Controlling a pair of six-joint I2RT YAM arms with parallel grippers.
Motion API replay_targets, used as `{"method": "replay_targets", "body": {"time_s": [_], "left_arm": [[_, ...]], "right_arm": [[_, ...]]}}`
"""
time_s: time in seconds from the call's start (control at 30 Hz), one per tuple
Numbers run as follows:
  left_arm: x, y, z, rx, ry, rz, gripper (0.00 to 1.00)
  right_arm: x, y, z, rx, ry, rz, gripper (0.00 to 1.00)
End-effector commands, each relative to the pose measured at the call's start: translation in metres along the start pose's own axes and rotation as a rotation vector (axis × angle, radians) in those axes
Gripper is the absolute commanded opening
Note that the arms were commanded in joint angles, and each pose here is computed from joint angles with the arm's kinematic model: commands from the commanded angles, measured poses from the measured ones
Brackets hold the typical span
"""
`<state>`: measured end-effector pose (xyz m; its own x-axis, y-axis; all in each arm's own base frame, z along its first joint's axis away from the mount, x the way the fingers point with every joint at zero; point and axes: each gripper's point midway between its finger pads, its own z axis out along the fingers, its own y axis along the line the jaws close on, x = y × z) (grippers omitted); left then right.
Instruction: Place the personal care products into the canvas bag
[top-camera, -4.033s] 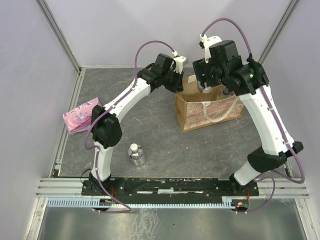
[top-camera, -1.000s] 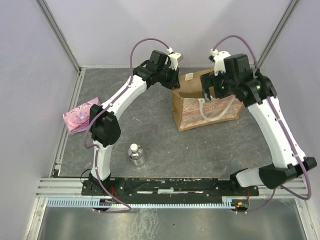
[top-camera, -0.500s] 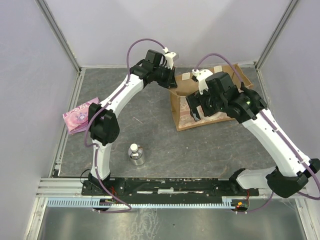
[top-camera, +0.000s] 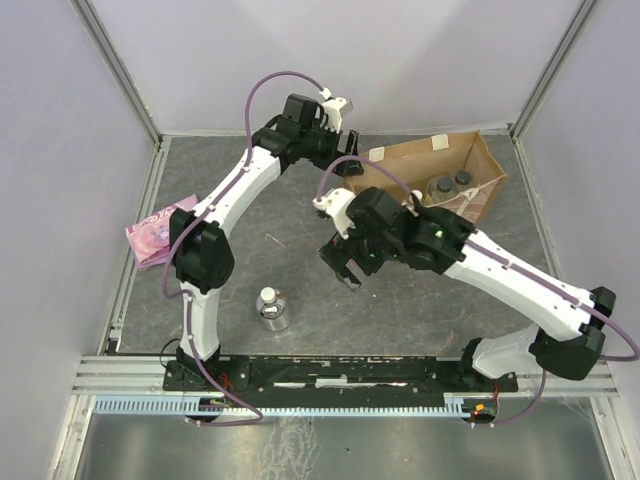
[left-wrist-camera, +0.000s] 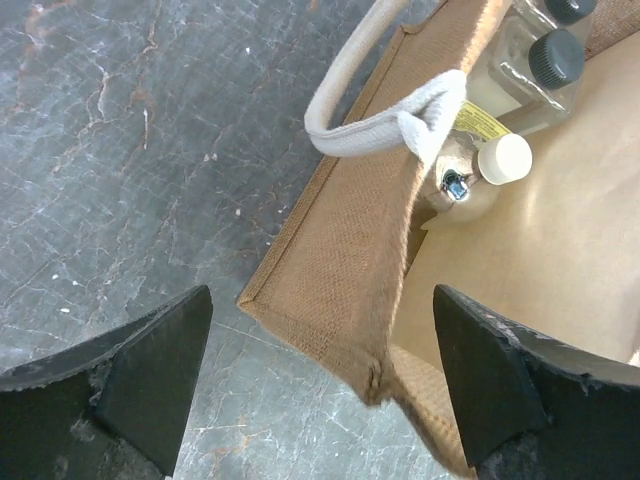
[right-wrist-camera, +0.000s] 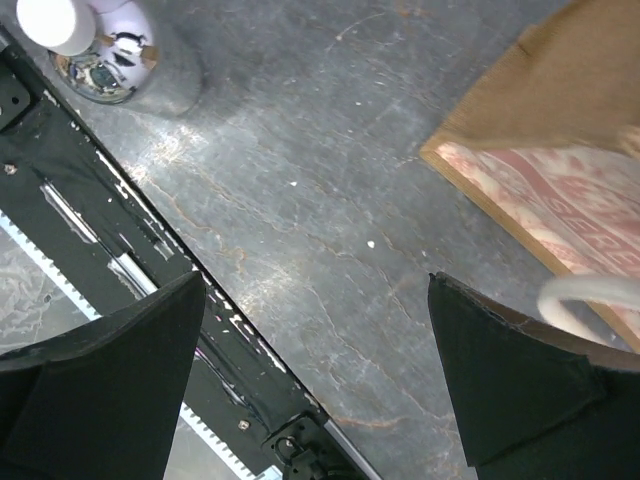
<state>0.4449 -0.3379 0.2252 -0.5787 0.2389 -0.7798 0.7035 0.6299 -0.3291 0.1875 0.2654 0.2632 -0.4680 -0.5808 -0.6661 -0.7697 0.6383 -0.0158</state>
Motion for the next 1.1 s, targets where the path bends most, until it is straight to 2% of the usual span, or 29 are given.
{"method": "replay_targets", "body": {"time_s": [0.0,0.17,0.3,0.4,0.53,0.7,1.07], "left_arm": [[-0.035,-0.021,-0.035,0.031,-0.100,0.027,0.97],[-0.049,-0.034,-0.050,0.055,-0.138,0.017,0.98],[-0.080,-0.051,-0.074,0.167,-0.237,-0.044,0.99],[-0.097,-0.035,-0.094,0.209,-0.305,-0.129,0.99],[-0.104,0.003,-0.120,0.116,-0.341,-0.152,0.99],[-0.107,0.025,-0.159,-0.006,-0.369,-0.120,1.00],[-0.096,0.012,-0.217,-0.173,-0.397,-0.031,1.00]], "right_arm": [[-0.007,0.021,0.018,-0.039,-0.009,-0.056,1.00],[-0.004,0.039,0.029,-0.083,0.019,-0.115,1.00],[-0.011,0.056,0.034,-0.120,0.030,-0.189,1.00],[-0.018,0.069,0.039,-0.151,0.041,-0.242,1.00],[-0.021,0.084,0.050,-0.205,0.065,-0.288,1.00],[-0.017,0.099,0.067,-0.267,0.154,-0.314,1.00],[-0.018,0.122,0.091,-0.344,0.275,-0.414,1.00]]}}
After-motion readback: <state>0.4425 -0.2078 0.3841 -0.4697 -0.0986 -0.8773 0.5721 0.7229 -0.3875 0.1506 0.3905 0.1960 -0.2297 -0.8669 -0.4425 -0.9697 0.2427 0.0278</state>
